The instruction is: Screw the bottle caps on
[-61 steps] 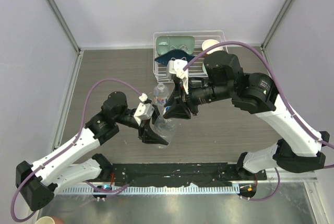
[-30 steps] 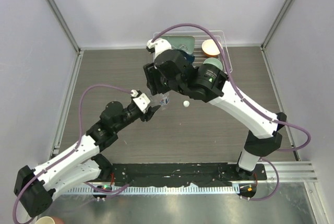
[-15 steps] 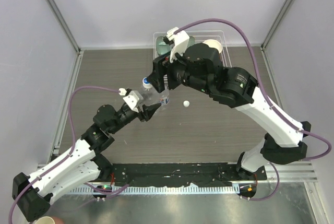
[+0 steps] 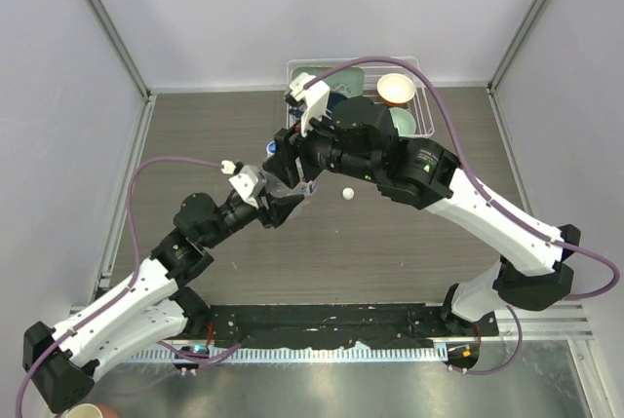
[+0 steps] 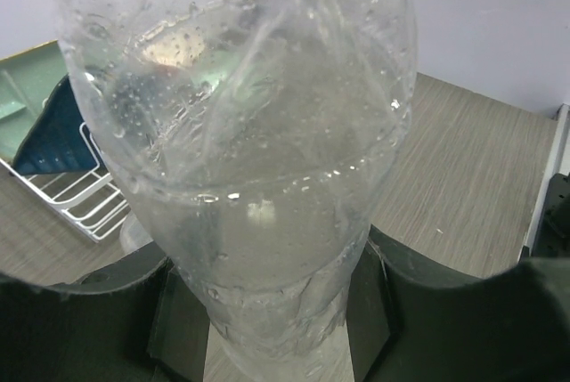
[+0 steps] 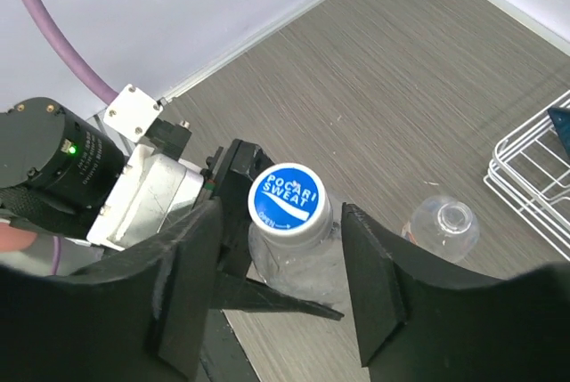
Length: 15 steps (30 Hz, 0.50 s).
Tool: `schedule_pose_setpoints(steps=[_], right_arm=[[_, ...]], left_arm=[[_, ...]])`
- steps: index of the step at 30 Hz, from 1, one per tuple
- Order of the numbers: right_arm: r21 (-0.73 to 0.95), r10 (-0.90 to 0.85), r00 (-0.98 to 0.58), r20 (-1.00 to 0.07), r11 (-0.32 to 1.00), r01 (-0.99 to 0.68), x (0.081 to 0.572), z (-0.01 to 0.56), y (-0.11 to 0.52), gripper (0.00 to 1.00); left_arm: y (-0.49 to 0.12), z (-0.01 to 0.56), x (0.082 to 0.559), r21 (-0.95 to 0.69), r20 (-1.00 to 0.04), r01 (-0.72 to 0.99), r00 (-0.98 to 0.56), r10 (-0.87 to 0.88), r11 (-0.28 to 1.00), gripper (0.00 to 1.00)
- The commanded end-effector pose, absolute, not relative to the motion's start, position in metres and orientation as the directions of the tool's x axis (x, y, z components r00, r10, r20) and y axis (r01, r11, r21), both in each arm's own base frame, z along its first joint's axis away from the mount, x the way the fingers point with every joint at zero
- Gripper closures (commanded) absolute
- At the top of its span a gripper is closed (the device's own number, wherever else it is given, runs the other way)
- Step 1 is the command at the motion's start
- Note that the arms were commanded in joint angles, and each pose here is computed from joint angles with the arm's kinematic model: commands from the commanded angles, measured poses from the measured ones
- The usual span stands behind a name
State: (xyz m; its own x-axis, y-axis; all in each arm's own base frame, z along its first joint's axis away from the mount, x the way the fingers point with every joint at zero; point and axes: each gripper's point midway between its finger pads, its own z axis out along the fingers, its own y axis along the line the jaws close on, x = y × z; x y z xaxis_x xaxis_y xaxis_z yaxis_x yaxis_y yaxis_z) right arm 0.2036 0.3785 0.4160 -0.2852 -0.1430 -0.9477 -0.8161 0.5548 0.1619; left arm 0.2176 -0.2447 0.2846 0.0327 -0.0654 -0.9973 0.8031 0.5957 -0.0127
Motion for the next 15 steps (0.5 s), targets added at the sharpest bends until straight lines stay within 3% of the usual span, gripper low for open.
schedule_pose_setpoints(steps=[1,7,9,10,12,13,14,15], right_arm=[[0.143,-0.077,-0.214,-0.974,0.526,-0.838,0.205,0.441,0.384,0.49],[0.131,-0.112,-0.222,-0.969,0.530,-0.838,0.206,0.426,0.385,0.81],[0.122,-0.122,-0.223,-0.967,0.547,-0.828,0.210,0.420,0.384,0.87],[0.115,-0.128,-0.220,-0.967,0.551,-0.827,0.211,0.417,0.385,0.92],[0.104,-0.139,-0.217,-0.966,0.562,-0.821,0.215,0.412,0.386,0.94],[0.095,-0.144,-0.211,-0.967,0.566,-0.819,0.217,0.411,0.387,0.96],[0.089,-0.147,-0.206,-0.967,0.567,-0.819,0.219,0.410,0.388,0.96],[0.084,-0.153,-0.204,-0.967,0.564,-0.821,0.220,0.408,0.393,0.96]], left_arm=[[-0.251,0.314,0.209,-0.008,-0.990,0.840,0.068,-0.120,0.542,1.00],[-0.252,0.316,0.202,-0.012,-0.990,0.855,0.063,-0.128,0.518,0.99],[-0.251,0.317,0.201,-0.006,-0.989,0.857,0.070,-0.127,0.515,0.92],[-0.251,0.318,0.200,0.003,-0.989,0.858,0.077,-0.124,0.513,0.74],[-0.248,0.320,0.199,0.026,-0.990,0.862,0.094,-0.110,0.506,0.56],[-0.243,0.317,0.197,0.035,-0.992,0.859,0.091,-0.084,0.511,0.26],[-0.238,0.319,0.197,0.031,-0.994,0.851,0.082,-0.076,0.524,0.08],[-0.230,0.317,0.199,0.026,-0.996,0.837,0.071,-0.060,0.547,0.01]])
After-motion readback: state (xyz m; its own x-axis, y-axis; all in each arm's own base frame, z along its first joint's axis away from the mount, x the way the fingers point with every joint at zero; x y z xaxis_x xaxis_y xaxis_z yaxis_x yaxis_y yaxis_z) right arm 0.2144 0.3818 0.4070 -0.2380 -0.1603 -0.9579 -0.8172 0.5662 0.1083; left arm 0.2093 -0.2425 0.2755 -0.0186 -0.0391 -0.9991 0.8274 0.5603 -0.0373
